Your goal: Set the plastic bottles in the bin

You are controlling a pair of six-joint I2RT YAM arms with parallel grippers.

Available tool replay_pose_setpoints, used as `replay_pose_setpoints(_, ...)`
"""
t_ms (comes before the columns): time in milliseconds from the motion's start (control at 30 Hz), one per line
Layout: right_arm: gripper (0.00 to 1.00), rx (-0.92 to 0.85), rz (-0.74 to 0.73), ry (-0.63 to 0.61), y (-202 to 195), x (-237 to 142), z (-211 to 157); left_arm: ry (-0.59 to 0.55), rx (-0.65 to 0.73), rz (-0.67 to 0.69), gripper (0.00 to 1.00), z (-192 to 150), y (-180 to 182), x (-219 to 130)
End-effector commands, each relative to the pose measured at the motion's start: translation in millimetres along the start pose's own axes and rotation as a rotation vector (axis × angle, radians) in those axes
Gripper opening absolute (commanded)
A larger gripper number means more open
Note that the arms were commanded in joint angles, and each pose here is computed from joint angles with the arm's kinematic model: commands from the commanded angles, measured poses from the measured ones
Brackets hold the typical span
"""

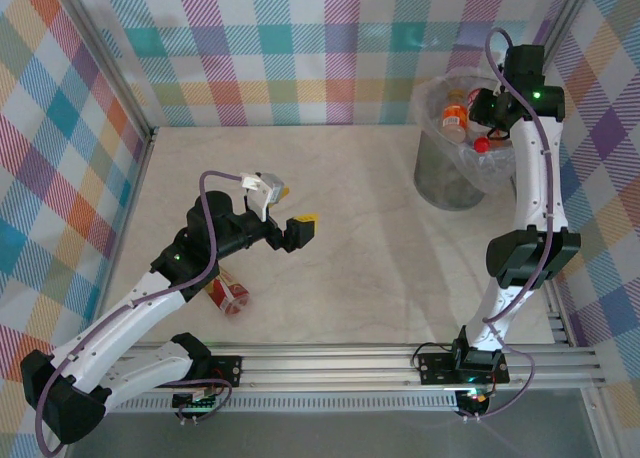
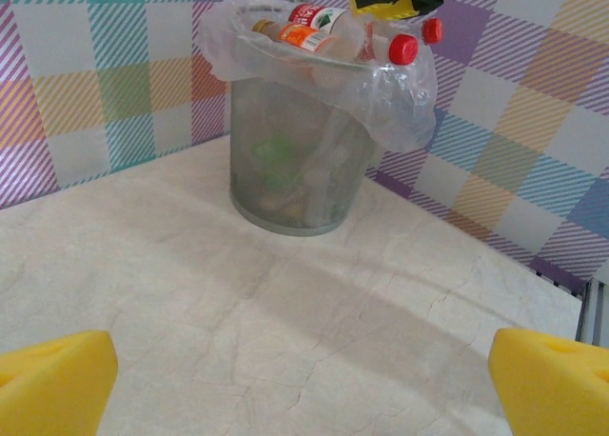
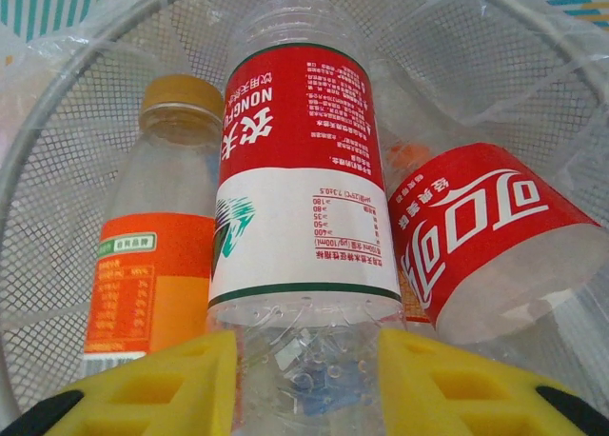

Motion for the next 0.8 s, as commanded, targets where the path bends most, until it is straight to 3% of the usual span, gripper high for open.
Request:
replay_pose_setpoints(0,0.42,0.004,-0.017,0.048,-4,12,-7,-0.032,0.024,0.0,1.0,16,-2,-4)
replay_pose_setpoints(167,0.53,0.016,0.042,-0.005,5,-14,6,-0.033,0.017,0.004,1.0,17,-1,-4)
replay_pose_setpoints(467,0.59,0.022,0.208,-0.071,19,-75,4,-0.006,-0.031,0.1,1.0,24,11,-13)
replay_pose_setpoints(600,0.63,0.019,0.331,-0.067,29,-102,-17,0.089,-0.124,0.223,1.0,15,26,-24)
replay_pose_setpoints(767,0.67,-0.002,0.526,-0.013,49,-130,-60,0.303,-0.296,0.42,1.0,-18,42,-52)
Point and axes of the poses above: each hand's point on the last joint's axis, 136 mm out from that joint toward the fingers, its own x axis out along the fingers, its own y axis along the line the jaws close on, z = x × y, the point moved 3 cm from there along -x, back along the fingers, and after that the axes turned 11 degrees about x, right-handed, at the moved point
